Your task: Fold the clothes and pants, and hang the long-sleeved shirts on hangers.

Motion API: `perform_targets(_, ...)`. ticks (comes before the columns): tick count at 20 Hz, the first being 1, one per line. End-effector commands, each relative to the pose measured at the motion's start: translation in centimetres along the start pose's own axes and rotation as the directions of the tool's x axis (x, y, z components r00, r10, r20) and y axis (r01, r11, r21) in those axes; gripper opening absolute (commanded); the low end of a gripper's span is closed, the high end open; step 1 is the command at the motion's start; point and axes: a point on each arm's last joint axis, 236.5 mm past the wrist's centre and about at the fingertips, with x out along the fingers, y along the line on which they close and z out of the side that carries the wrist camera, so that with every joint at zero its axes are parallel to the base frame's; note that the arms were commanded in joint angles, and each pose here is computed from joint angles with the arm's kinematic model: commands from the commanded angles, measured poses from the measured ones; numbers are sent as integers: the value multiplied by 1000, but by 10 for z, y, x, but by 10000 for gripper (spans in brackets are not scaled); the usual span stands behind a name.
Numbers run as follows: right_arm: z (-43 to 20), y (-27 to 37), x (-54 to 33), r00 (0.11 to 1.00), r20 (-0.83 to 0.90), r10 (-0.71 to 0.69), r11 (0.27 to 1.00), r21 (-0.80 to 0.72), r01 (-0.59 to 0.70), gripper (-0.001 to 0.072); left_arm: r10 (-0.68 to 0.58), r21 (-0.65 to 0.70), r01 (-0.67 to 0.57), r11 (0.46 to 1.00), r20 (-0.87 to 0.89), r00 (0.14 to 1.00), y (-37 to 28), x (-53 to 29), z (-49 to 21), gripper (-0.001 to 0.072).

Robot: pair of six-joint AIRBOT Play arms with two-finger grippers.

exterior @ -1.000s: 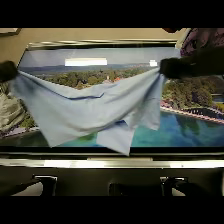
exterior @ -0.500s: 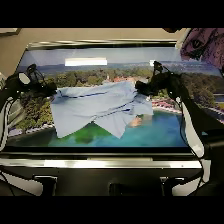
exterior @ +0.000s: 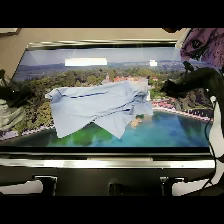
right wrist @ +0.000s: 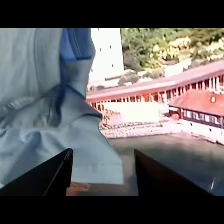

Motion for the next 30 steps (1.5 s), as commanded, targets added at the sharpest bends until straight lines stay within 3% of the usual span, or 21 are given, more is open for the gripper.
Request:
perform_targets(1,-28,-12,19,991,-72,113,993,29,-111,451,-52,-60,49,997,-61,997,11,-7,-38,538)
perform_targets(7,-58,10,88,964,-168,205,979,58,-198,448,-51,-67,45,997,-92,994,13,-3,-48,532)
perform_targets(10,-54,20,105,972,-143,185,983,27,-183,401,-53,-104,40,994,-129,990,12,-5,-56,533)
perform_targets(11,-53,22,107,974,-137,179,984,16,-179,344,-46,-123,27,992,-154,987,15,-4,-62,533)
perform_targets(14,-57,27,107,971,-151,185,983,12,-186,35,-50,-113,25,993,-233,971,22,12,-91,533)
perform_targets(19,-55,45,77,969,-145,201,977,-35,-208,30,-187,-159,143,977,-312,931,12,56,-150,533)
perform_targets(30,-50,68,35,973,-105,204,974,-82,-213,31,-165,-137,118,984,-416,894,10,87,-204,533)
